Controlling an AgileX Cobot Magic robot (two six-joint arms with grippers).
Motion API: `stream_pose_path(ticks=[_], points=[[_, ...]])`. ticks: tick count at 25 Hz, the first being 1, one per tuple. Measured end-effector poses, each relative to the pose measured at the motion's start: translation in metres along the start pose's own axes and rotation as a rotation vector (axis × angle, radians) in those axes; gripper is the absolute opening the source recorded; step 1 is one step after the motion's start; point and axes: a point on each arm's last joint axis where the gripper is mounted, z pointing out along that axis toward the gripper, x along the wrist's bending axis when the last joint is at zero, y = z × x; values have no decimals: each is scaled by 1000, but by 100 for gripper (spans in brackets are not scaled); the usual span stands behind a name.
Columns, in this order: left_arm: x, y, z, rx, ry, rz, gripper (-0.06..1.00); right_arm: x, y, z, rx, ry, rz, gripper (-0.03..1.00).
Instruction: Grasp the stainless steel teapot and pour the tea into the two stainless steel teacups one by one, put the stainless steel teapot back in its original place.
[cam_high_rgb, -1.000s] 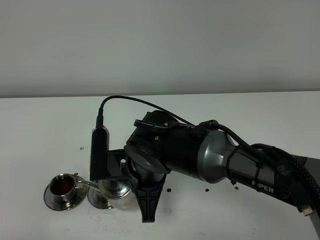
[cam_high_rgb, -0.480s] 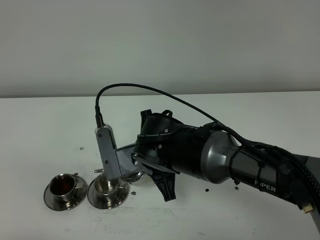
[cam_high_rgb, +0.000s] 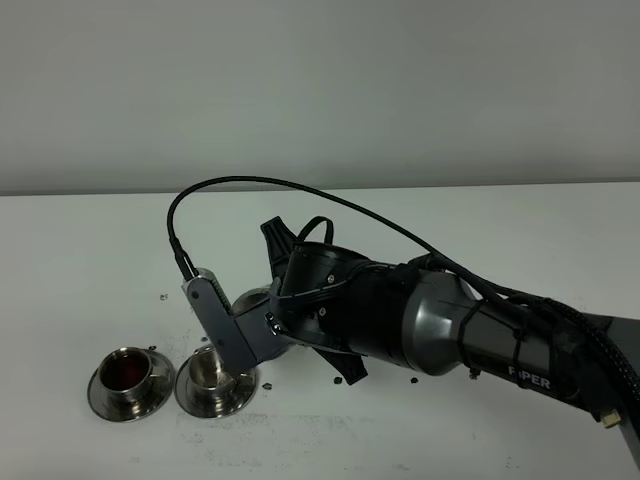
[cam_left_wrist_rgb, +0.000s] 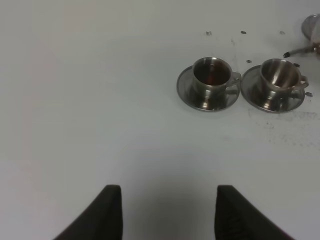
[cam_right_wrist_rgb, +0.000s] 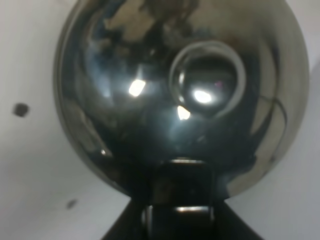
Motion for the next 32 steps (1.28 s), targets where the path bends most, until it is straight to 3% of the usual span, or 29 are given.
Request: stream_pose_path(ticks=[11,32], points=[[0,0,0,0,0,0,48,-2,-2,7,23,-34,-108,20],[0,0,0,0,0,0,48,-2,-7,21,81,-55,-193,20]])
